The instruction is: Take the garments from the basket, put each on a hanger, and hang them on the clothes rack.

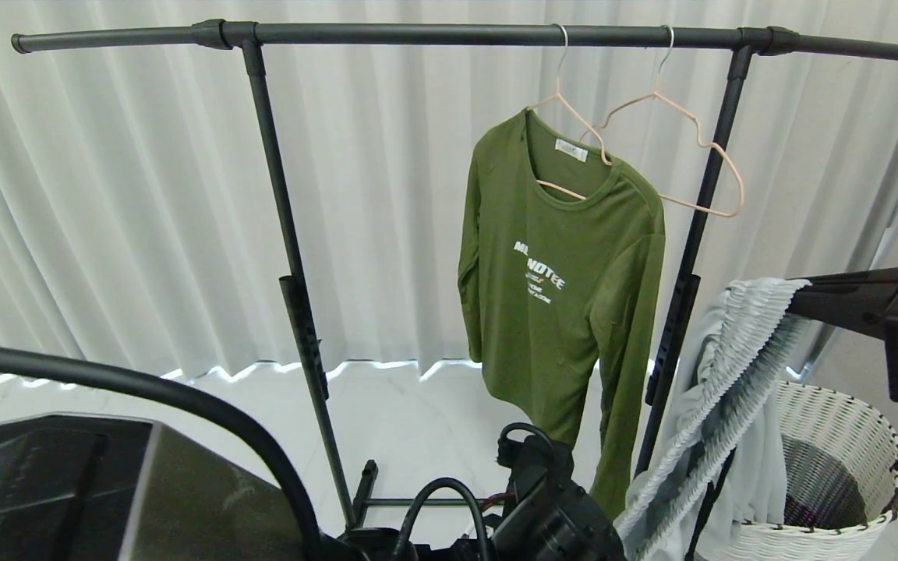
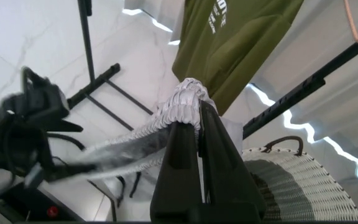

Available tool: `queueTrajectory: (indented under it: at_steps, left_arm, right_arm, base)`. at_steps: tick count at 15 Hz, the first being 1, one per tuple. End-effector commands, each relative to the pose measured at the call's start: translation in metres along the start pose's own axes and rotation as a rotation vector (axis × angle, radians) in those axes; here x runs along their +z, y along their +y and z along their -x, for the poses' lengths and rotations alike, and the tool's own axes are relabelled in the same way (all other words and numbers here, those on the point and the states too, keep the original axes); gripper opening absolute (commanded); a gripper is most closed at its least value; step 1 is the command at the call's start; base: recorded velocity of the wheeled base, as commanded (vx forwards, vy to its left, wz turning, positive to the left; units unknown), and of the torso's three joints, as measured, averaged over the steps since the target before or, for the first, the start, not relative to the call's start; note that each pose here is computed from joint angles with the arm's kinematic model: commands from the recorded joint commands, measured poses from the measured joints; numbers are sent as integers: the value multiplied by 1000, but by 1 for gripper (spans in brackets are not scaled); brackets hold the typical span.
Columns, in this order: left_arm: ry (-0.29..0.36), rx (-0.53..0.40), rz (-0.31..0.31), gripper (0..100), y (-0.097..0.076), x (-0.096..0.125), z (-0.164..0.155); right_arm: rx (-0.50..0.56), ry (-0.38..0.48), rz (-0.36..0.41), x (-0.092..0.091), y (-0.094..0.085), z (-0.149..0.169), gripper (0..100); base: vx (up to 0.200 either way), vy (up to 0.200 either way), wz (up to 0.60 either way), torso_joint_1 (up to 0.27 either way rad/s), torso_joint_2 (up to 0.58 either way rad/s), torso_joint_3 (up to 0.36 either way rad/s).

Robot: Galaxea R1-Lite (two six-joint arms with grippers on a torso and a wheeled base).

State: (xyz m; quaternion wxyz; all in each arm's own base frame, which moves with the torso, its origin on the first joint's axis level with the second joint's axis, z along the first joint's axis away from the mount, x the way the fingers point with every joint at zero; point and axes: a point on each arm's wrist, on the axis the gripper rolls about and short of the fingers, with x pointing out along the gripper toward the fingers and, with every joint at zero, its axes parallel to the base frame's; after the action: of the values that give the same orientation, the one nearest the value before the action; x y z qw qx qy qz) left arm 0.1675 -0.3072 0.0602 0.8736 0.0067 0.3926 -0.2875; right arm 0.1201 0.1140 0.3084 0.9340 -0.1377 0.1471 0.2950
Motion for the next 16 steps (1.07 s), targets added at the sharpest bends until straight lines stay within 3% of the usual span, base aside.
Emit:
queueTrajectory:
  at_steps: [1,4,5,7,8,9,11,13,16]
  left_arm:
    - [-18,-14,-5,0,2,0,21]
    - [-78,-55,-17,0,12,0,75]
    - [-132,-52,-41,0,18,4,96]
    - [-233,5,-121,0,44,17,148]
    - [-240,43,-158,0,57,25,176]
    - [-254,70,-150,0,64,39,203]
    - [-346,106,-86,0,69,79,251]
    - [-450,112,-45,0,61,127,292]
    - [-554,205,-28,0,41,174,304]
  right_arm:
    - [-2,18,3,-5,1,-2,0]
    - [-3,37,6,-9,1,-6,0]
    - [-1,43,7,-9,2,-7,0]
    - [3,50,11,-9,4,-15,0]
    - [5,29,13,-6,5,-21,0]
    - [4,5,12,-2,7,-28,0]
    - [-5,-30,7,3,7,-31,0]
    - [-30,-88,-5,13,3,-18,0]
    - [-87,-179,11,32,-4,2,0]
  base:
    - [0,0,0,0,0,0]
    - [0,0,0,0,0,0]
    - [0,0,0,0,0,0]
    - [0,0,0,0,0,0]
    - [0,0,0,0,0,0]
    - [0,0,0,0,0,0]
    - [0,0,0,0,0,0]
    - [0,0,0,0,0,0]
    - [0,0,0,0,0,0]
